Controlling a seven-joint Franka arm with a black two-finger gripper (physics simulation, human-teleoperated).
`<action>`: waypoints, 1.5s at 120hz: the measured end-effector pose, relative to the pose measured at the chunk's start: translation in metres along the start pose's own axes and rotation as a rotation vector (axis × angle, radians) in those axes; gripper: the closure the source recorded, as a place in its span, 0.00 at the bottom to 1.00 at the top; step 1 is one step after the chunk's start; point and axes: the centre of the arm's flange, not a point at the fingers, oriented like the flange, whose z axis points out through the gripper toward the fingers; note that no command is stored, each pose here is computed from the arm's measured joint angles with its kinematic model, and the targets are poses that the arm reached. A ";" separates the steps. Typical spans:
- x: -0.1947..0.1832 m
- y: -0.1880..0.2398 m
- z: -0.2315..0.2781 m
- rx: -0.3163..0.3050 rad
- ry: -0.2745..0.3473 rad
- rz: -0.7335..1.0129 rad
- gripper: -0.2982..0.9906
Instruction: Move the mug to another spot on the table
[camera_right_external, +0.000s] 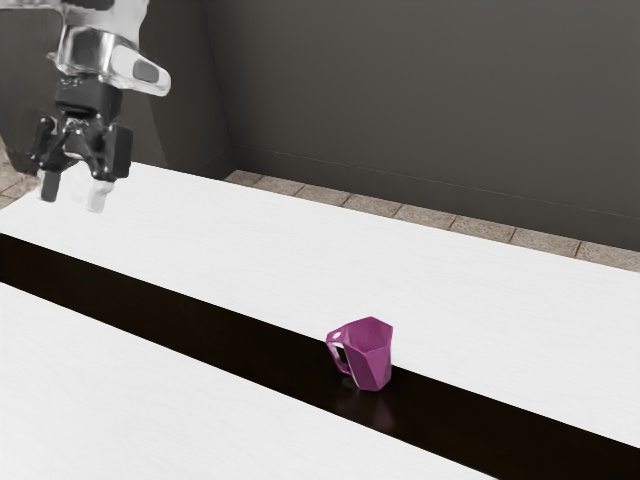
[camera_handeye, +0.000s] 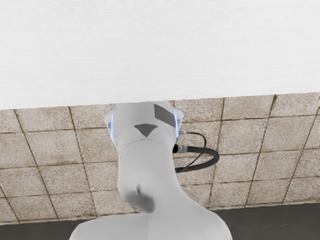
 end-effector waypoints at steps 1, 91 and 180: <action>0.005 -0.001 0.001 -0.001 0.019 0.001 0.24; 0.179 0.131 0.148 0.141 0.532 0.406 0.26; 0.273 0.148 0.203 0.275 0.633 0.943 0.29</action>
